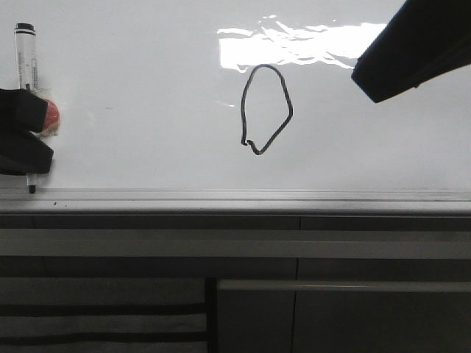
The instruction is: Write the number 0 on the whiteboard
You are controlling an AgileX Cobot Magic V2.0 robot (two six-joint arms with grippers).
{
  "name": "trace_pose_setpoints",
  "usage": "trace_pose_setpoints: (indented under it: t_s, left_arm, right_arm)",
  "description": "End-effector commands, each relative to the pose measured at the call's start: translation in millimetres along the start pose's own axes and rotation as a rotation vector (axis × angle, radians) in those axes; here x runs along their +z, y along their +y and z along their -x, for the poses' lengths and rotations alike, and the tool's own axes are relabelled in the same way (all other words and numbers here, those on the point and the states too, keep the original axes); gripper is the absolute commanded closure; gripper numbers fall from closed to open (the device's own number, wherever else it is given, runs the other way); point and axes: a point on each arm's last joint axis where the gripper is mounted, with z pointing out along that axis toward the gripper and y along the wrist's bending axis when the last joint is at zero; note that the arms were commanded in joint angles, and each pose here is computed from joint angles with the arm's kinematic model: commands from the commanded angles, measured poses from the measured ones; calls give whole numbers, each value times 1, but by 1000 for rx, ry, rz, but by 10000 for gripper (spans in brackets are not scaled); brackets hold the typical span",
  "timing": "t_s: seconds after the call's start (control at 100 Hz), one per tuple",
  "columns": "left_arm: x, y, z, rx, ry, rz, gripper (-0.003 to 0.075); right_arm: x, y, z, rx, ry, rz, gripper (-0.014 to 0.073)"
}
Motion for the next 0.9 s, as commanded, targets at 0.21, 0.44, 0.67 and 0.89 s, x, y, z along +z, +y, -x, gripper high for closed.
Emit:
trace_pose_setpoints:
  t_s: [0.21, 0.44, 0.67, 0.89]
  left_arm:
    - [-3, -2, 21, 11, -148, -3, 489]
    - [-3, -2, 21, 11, -148, -3, 423]
    - [-3, -2, 20, 11, -147, -3, 416]
    - [-12, -4, 22, 46, -152, -17, 305]
  right_arm:
    - [-7, -5, 11, 9, -84, -30, 671]
    - [-7, -5, 11, 9, -84, -30, 671]
    - [-7, -5, 11, 9, -86, -31, 671]
    - [-8, -6, 13, 9, -106, -37, 671]
